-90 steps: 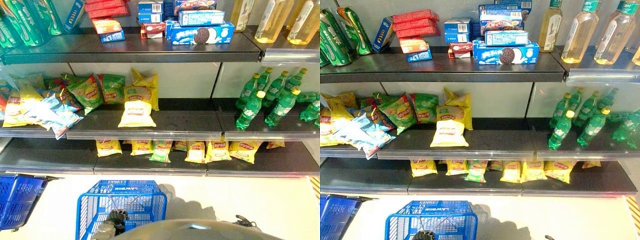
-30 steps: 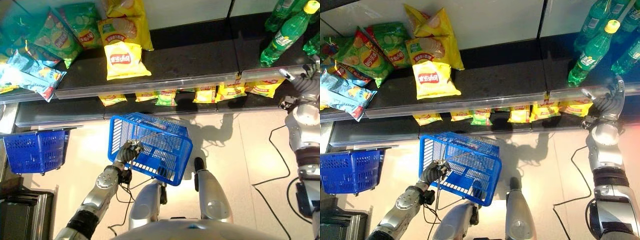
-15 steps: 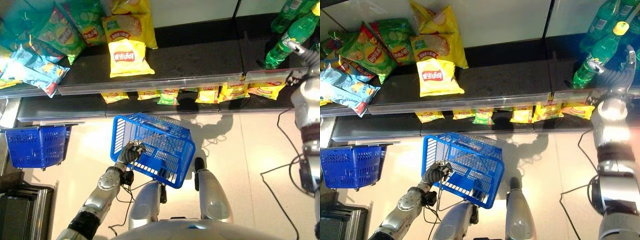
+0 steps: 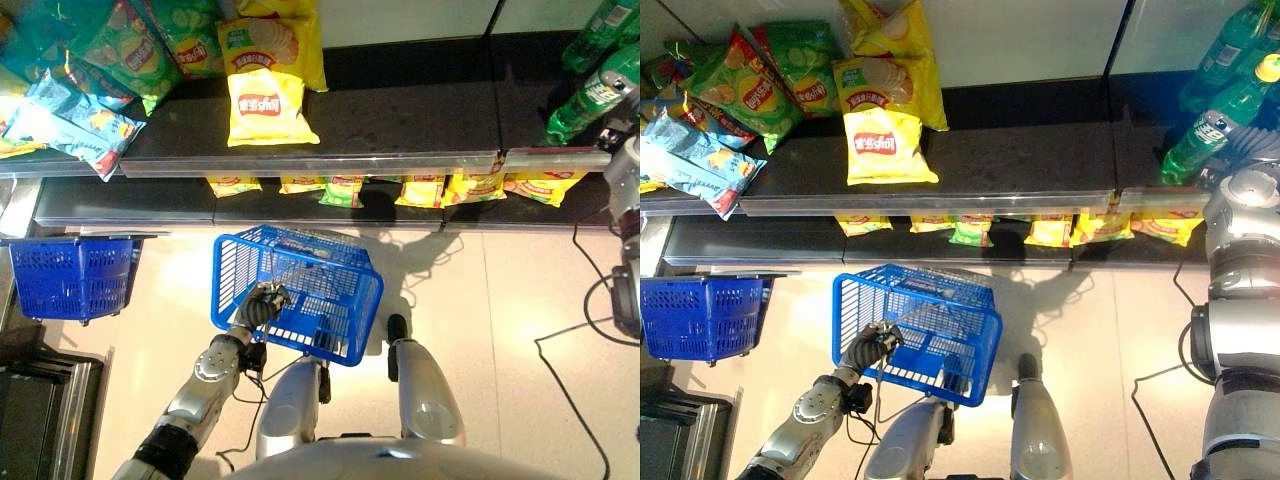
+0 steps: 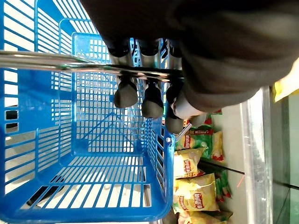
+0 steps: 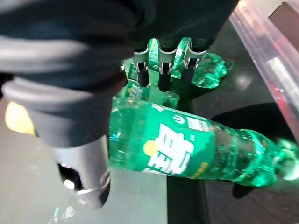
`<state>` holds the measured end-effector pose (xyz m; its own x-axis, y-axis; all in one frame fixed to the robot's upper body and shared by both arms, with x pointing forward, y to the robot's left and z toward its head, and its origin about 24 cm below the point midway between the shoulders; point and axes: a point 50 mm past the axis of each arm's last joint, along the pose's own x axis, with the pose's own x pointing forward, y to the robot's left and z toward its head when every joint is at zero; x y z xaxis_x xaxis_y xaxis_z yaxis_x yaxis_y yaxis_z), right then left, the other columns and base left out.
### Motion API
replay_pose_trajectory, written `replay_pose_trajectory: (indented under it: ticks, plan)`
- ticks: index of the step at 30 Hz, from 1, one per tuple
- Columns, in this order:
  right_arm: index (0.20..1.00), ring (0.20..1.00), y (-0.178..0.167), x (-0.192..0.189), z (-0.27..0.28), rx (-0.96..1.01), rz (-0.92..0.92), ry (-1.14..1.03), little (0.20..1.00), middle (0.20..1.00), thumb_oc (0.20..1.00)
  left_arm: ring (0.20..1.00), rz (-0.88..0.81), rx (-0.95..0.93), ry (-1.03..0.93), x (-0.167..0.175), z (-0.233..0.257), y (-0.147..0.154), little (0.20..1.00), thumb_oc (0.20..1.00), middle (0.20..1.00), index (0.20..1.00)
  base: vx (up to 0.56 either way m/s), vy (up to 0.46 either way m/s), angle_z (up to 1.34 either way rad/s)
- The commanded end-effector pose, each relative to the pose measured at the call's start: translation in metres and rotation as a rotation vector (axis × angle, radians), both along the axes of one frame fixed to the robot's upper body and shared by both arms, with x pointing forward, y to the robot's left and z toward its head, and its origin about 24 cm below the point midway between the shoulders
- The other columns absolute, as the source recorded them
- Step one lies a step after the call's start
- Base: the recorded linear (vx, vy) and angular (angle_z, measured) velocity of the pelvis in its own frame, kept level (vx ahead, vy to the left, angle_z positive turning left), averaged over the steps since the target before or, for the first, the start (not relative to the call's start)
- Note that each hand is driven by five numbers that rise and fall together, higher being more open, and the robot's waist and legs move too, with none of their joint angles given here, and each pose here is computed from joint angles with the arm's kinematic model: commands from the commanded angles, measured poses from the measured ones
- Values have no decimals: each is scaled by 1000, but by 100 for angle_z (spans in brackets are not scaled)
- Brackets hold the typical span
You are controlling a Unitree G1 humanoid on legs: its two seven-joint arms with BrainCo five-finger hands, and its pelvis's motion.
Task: Pick up the snacks into the basket
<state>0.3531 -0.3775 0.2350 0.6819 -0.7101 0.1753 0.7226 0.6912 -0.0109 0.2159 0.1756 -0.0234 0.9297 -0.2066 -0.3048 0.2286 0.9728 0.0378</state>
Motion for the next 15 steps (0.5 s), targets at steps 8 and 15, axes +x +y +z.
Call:
replay_pose_trajectory:
  ticks: [8, 15]
  plan:
    - [1000, 1000, -5, -3, 28, -26, 26, -69, 1000, 1000, 1000, 200, -46, -112, -209, 6, 43, -11, 200, 200, 200, 200, 2, 1, 2]
    - [1000, 1000, -19, -11, 17, 100, 39, -85, 1000, 1000, 1000, 200, -81, -144, -221, 6, 49, -15, 200, 200, 200, 200, 0, -2, 5]
